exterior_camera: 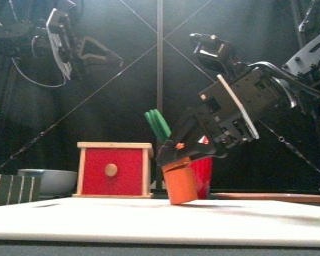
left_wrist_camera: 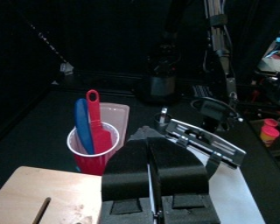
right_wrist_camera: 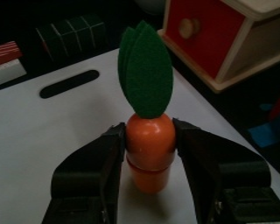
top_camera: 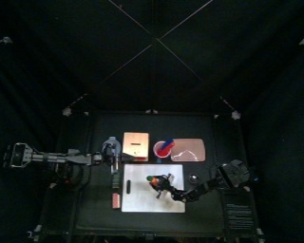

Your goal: Stand carrot upright on cutting board

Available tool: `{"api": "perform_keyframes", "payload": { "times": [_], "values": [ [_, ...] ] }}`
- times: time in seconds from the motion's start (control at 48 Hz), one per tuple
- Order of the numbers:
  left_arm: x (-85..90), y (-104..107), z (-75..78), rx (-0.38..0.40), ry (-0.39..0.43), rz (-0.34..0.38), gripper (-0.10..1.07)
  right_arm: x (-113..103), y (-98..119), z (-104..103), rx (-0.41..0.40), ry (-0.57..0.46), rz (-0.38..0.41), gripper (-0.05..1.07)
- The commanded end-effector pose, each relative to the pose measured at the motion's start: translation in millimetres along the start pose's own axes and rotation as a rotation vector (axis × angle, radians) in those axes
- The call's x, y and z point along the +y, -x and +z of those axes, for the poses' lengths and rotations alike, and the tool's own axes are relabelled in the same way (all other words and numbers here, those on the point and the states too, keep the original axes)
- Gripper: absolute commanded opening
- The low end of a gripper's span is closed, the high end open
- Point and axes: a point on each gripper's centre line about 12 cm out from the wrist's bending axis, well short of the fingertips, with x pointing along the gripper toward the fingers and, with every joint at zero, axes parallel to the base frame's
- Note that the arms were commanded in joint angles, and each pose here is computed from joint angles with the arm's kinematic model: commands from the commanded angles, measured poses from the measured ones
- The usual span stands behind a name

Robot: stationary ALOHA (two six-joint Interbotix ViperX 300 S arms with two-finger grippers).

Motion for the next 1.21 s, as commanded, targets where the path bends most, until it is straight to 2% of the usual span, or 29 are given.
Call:
{"api": "perform_keyframes", "payload": {
  "times": [0.0,0.792,1.188],
  "values": [
    [2.0,-1.5,8.1,-0.029,-0.001,0.008,0.09,7.0,0.9,9.4,-0.010,-0.024,0.024,0.61],
    [6.4,0.3,8.6,-0.033,0.006,0.023,0.09,12.8,15.9,-1.7,0.018,0.002,0.053,0.66],
    [7.3,-0.8,12.2,-0.042,0.024,0.032,0.09,13.3,20.2,-6.8,0.026,0.016,0.060,0.82]
  ]
}}
